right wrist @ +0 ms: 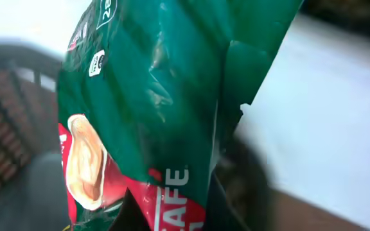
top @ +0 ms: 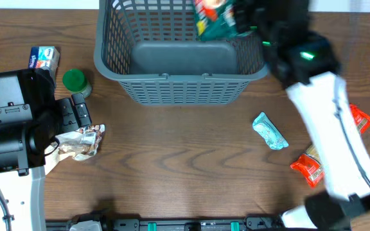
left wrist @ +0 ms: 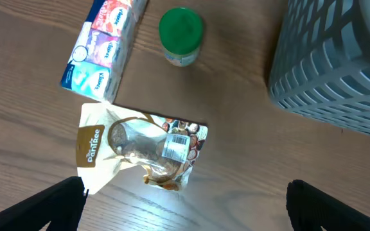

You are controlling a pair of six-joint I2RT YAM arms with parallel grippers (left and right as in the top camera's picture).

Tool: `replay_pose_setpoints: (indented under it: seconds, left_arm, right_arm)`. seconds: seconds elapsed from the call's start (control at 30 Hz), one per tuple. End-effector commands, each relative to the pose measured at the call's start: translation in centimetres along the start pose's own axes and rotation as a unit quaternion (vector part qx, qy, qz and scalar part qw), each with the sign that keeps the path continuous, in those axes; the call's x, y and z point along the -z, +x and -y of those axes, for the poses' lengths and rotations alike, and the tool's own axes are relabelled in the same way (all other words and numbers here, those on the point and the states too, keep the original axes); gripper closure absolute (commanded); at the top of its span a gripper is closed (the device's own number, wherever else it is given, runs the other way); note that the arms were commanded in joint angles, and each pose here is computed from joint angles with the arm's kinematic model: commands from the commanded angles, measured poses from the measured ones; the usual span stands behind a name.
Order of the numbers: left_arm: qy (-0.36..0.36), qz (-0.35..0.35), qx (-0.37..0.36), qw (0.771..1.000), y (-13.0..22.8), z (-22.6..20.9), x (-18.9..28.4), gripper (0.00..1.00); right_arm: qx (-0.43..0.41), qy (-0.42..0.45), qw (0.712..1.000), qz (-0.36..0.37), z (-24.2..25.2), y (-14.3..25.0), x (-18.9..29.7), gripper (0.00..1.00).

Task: Pack container
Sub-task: 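Carry the Nescafe bag over the basket and release it inside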

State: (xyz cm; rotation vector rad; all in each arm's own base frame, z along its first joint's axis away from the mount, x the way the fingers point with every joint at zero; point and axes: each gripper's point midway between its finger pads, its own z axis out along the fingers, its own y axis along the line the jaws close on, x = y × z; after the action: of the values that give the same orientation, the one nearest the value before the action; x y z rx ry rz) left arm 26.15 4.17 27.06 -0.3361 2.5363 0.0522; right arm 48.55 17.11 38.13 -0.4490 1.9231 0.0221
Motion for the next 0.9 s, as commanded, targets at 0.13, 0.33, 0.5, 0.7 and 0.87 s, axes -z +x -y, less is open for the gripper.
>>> replay_pose_setpoints:
  seconds: [0.13,0.33,0.5,0.7,0.87]
  left_arm:
    - [-0.003,0.01,-0.004,1.0,-0.5,-0.2,0.5,0.01]
    - [-0.003,0.01,-0.005,1.0,-0.5,-0.1,0.5,0.02]
    - [-0.003,0.01,-0.004,1.0,-0.5,-0.2,0.5,0.01]
    - [-0.003,0.01,-0.004,1.0,-0.5,-0.2,0.5,0.01]
    - [-0.003,0.009,-0.004,1.0,-0.5,-0.2,0.5,0.01]
  right_arm:
    - [-0.056,-0.03,0.996,-0.065,-1.9,4.3,-5.3,0.99]
    - [-0.059,-0.045,0.987,-0.145,-3.5,9.6,-8.2,0.99]
    - [-0.059,-0.047,0.982,-0.175,-3.8,11.5,-8.8,0.99]
    - [-0.057,-0.049,0.978,-0.196,-3.9,12.5,-8.5,0.63]
    - [-0.044,-0.053,0.976,-0.208,-3.9,12.9,-7.7,0.01]
